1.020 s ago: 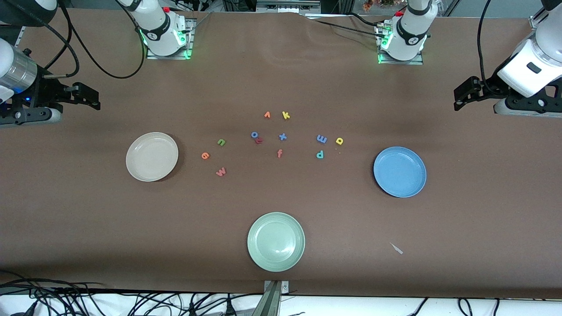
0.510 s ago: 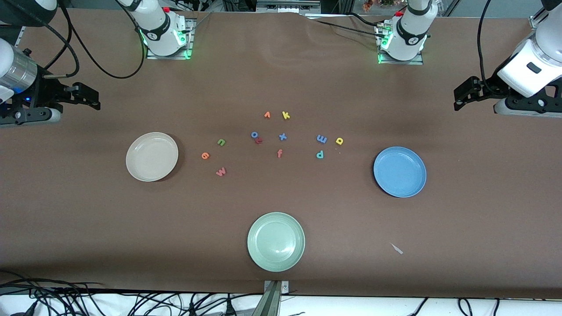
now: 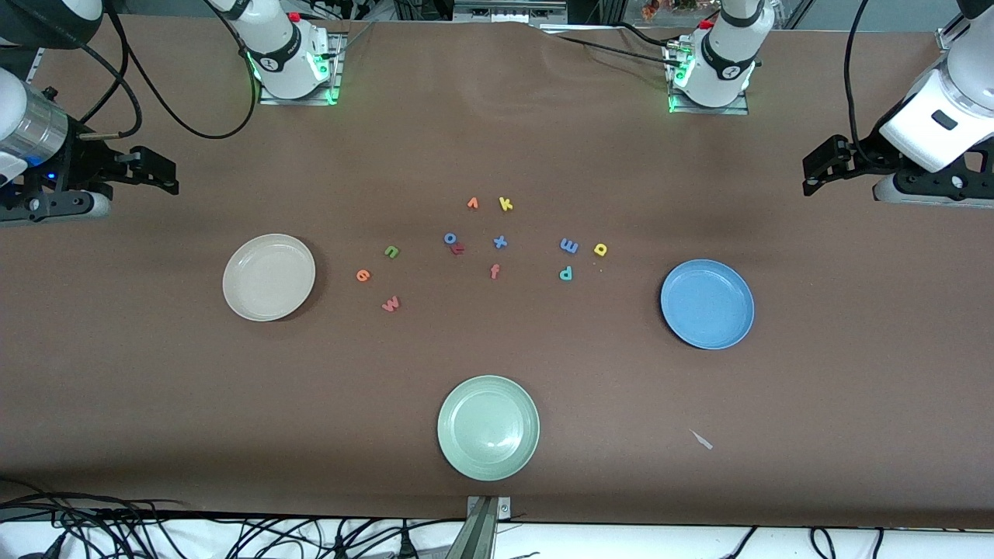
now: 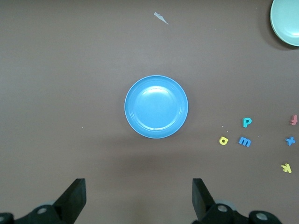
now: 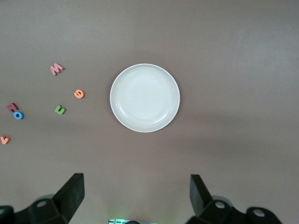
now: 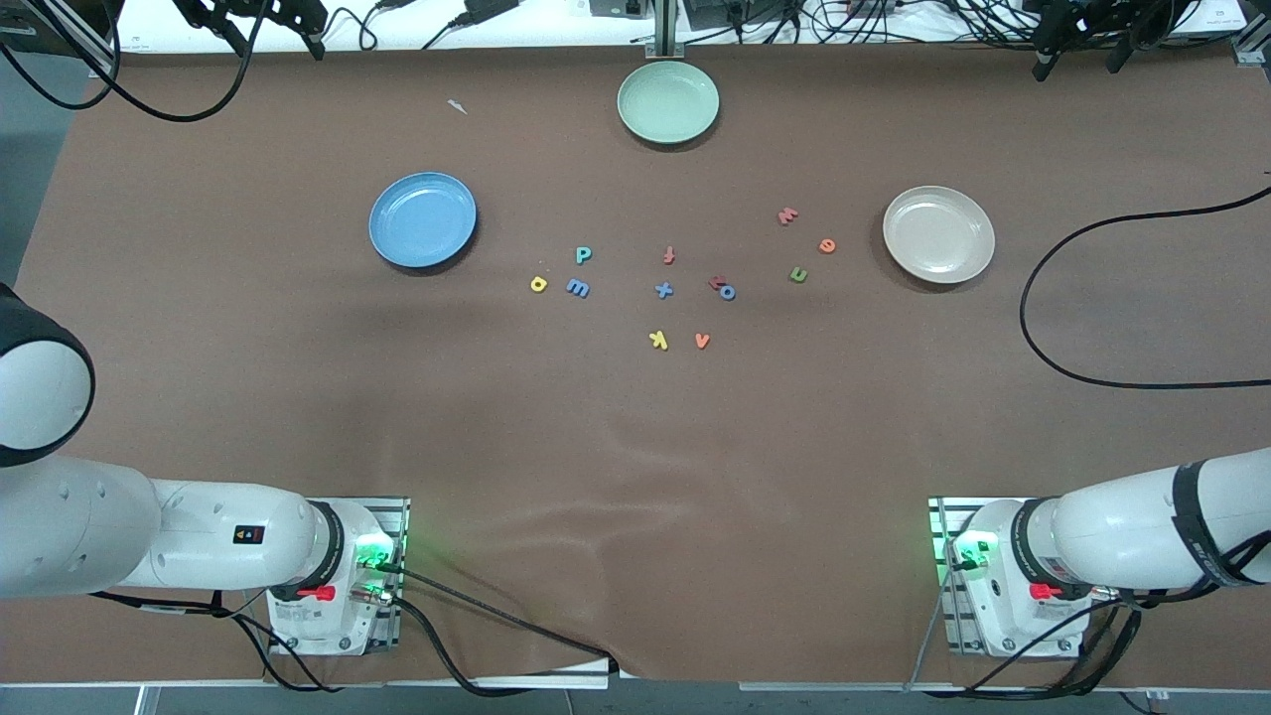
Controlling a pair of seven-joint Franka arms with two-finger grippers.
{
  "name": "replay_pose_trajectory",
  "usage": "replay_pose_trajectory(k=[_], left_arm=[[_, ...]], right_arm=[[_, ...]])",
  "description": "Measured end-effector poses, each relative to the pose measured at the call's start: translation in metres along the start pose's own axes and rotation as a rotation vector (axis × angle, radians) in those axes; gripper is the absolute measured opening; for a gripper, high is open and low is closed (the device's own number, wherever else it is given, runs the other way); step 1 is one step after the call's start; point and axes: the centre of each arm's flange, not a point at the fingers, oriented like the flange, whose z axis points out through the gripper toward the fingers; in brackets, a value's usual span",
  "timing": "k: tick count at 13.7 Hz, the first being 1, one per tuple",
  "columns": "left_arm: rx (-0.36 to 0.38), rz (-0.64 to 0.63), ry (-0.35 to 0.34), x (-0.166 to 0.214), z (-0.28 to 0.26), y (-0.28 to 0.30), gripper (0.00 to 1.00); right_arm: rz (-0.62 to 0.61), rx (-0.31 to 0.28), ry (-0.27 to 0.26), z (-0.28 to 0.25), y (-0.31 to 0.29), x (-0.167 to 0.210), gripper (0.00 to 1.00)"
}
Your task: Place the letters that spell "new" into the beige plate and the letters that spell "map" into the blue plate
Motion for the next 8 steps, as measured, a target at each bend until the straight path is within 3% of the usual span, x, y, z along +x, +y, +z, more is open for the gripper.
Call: replay_pose_trajectory(k=[8], left_arm=[[0.0,0.0,0.0,0.0,0.0,0.0,1.0]], right_arm=[[0.0,0.0,0.001,0.0,-0.0001,0.0002,1.0]])
